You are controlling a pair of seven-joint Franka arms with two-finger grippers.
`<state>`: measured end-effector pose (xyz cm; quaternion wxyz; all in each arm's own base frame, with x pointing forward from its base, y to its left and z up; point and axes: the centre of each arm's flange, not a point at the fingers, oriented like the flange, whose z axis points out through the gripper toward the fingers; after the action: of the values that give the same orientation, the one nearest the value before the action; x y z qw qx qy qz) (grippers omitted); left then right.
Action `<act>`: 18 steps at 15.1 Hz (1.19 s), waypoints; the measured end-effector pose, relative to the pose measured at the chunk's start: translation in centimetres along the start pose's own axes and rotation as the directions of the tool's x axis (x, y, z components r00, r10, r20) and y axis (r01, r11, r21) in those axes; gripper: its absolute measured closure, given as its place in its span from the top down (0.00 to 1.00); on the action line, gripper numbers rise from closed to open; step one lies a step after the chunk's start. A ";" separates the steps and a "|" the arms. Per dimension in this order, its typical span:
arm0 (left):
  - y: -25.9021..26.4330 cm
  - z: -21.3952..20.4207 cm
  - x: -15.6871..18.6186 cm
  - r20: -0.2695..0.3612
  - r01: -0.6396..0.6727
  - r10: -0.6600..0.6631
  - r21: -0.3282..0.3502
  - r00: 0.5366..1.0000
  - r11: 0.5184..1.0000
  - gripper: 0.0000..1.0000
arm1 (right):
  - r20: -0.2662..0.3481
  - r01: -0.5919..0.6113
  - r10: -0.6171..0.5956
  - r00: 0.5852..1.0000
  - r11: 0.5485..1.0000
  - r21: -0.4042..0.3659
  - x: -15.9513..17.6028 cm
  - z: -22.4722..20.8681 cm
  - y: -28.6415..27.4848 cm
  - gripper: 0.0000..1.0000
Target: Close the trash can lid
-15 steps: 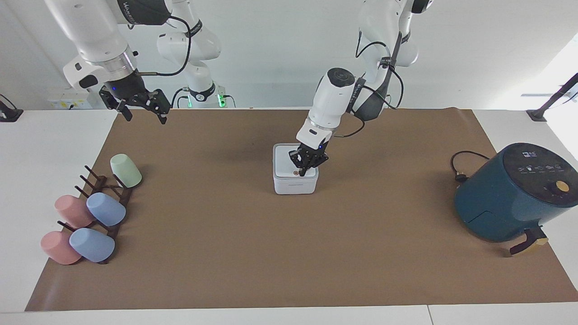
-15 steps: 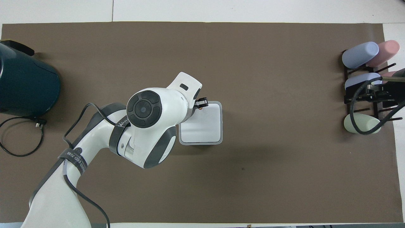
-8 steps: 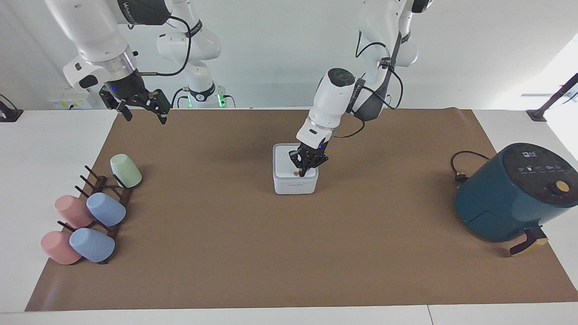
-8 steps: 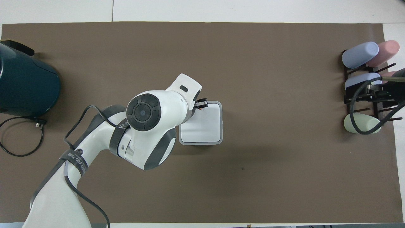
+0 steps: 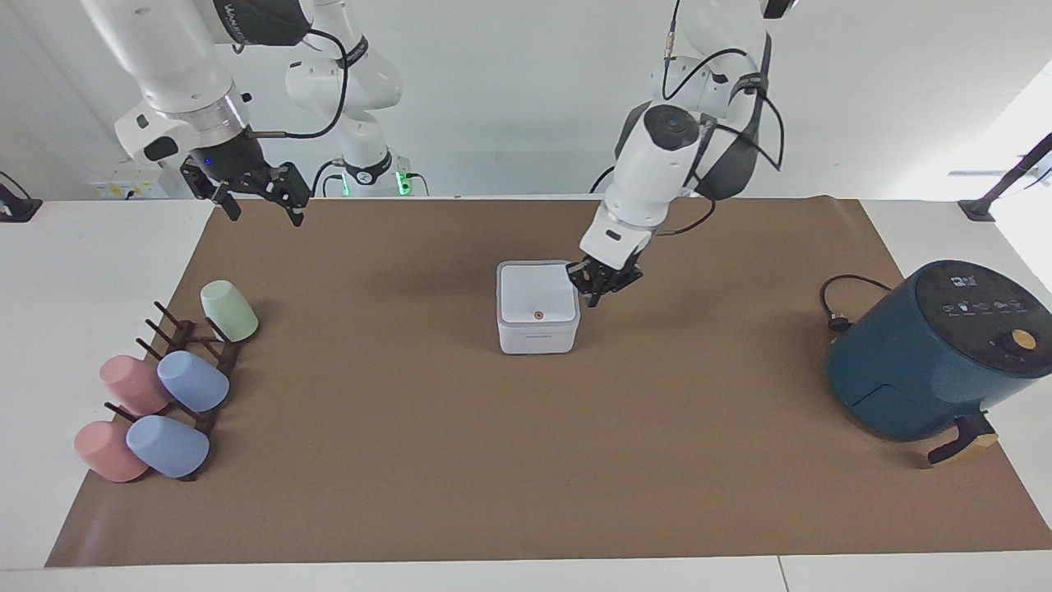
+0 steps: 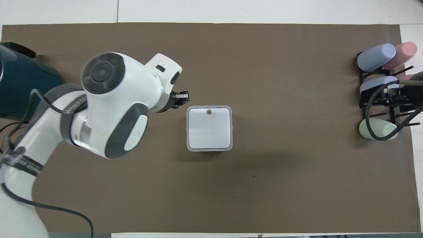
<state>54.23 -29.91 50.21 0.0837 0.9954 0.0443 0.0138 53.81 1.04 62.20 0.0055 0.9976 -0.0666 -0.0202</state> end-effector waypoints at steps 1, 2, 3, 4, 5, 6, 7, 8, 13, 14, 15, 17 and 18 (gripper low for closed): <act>-2.0 -2.1 0.8 -0.003 -0.008 0.008 0.003 1.000 1.000 0.10 | 0.000 0.000 0.000 1.000 1.000 0.000 0.0 0.0 0.0 1.00; -4.5 -3.9 1.4 -0.002 -0.021 0.022 0.008 1.000 1.000 0.20 | 0.000 0.000 0.000 1.000 1.000 0.000 0.0 0.0 0.0 1.00; -7.0 -5.5 2.0 0.002 -0.038 0.038 0.014 0.999 0.999 0.30 | 0.000 0.000 0.000 1.000 1.000 0.000 0.0 0.0 0.0 1.00; -9.5 -6.9 2.4 0.007 -0.056 0.056 0.020 0.998 0.998 0.41 | 0.000 0.000 0.000 1.000 1.000 0.000 0.0 0.0 0.0 1.00; -11.9 -8.2 2.6 0.013 -0.077 0.077 0.026 0.997 0.997 0.51 | 0.000 0.000 0.000 1.000 1.000 0.000 0.0 0.0 0.0 1.00; -14.1 -9.4 2.7 0.020 -0.101 0.100 0.036 0.995 0.994 0.61 | 0.000 0.000 0.000 1.000 1.000 0.000 0.0 0.0 0.0 1.00; -15.9 -10.4 2.6 0.027 -0.125 0.124 0.051 0.992 0.991 0.71 | 0.000 0.000 0.000 1.000 1.000 0.000 0.0 0.0 0.0 1.00; -17.3 -11.3 2.4 0.034 -0.149 0.147 0.068 0.989 0.986 0.82 | 0.000 0.000 0.000 1.000 1.000 0.000 0.0 0.0 0.0 1.00; -20.7 -14.5 0.0 0.118 -0.210 0.195 0.130 0.974 0.969 1.00 | 0.000 0.000 0.000 1.000 1.000 0.000 0.0 0.0 0.0 1.00; -20.9 -15.0 -0.4 0.132 -0.209 0.192 0.133 0.972 0.969 1.00 | 0.000 0.000 0.000 1.000 1.000 0.000 0.0 0.0 0.0 1.00; -21.0 -15.5 -0.8 0.144 -0.210 0.190 0.134 0.971 0.969 1.00 | 0.000 0.000 0.000 1.000 1.000 0.000 0.0 0.0 0.0 1.00; -21.0 -15.7 -1.4 0.156 -0.212 0.191 0.135 0.969 0.968 1.00 | 0.000 0.000 0.000 1.000 1.000 0.000 0.0 0.0 0.0 1.00; -21.1 -15.5 -1.5 0.160 -0.214 0.192 0.135 0.968 0.968 1.00 | 0.000 0.000 0.000 1.000 1.000 0.000 0.0 0.0 0.0 1.00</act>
<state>50.36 -6.80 61.92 0.0091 0.9965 -0.0632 -0.0539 53.81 1.04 62.19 0.0055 0.9976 -0.0666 -0.0202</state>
